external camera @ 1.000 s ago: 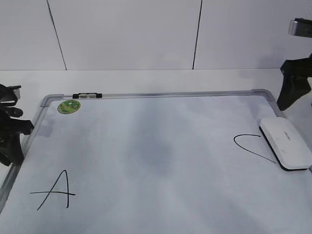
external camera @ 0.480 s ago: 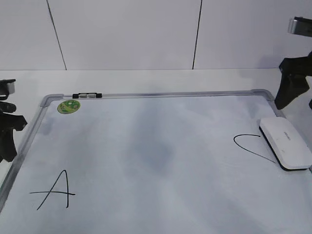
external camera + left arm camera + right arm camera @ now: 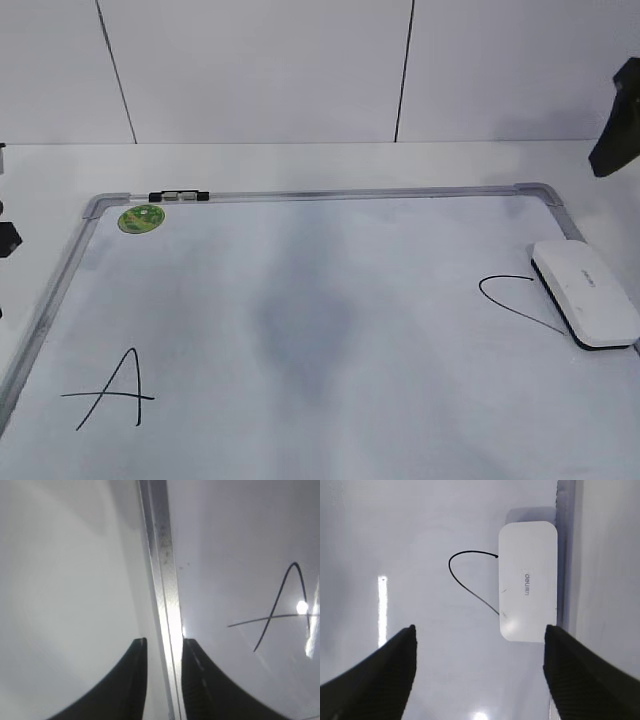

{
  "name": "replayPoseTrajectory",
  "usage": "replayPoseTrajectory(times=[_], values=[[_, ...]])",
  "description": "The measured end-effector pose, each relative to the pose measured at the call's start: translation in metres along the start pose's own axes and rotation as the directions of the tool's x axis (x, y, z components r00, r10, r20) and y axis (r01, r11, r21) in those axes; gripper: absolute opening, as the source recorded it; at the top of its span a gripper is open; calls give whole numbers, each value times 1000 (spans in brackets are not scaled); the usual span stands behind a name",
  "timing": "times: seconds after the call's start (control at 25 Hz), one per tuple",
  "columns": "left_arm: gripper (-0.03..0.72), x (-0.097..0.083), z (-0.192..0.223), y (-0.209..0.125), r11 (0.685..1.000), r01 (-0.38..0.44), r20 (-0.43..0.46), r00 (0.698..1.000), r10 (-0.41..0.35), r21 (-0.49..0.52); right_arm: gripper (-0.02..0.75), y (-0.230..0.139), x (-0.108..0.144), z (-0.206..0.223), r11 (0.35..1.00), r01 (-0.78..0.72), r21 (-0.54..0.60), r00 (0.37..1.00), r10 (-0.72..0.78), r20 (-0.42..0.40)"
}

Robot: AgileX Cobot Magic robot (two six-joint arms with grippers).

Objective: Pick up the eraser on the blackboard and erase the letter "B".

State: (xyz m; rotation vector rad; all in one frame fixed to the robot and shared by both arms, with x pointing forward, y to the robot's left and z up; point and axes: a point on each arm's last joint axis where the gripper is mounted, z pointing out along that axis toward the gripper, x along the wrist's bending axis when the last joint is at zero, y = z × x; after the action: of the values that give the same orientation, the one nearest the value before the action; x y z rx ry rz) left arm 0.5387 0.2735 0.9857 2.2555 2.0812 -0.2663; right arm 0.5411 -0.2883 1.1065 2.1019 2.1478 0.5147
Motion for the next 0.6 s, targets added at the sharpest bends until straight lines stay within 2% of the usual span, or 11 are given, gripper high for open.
replayPoseTrajectory(times=[0.24,0.6], values=[[190,-2,-12,-8,1000,-8,-1,1000,7,-18,589,-36,5,-19,1000,-12,-24,1000,12,-10],[191,-11,-54,-39,987,-34,-10,999,33,-158,589,-111,10,-42,997,-4,-80,1000,3,-12]])
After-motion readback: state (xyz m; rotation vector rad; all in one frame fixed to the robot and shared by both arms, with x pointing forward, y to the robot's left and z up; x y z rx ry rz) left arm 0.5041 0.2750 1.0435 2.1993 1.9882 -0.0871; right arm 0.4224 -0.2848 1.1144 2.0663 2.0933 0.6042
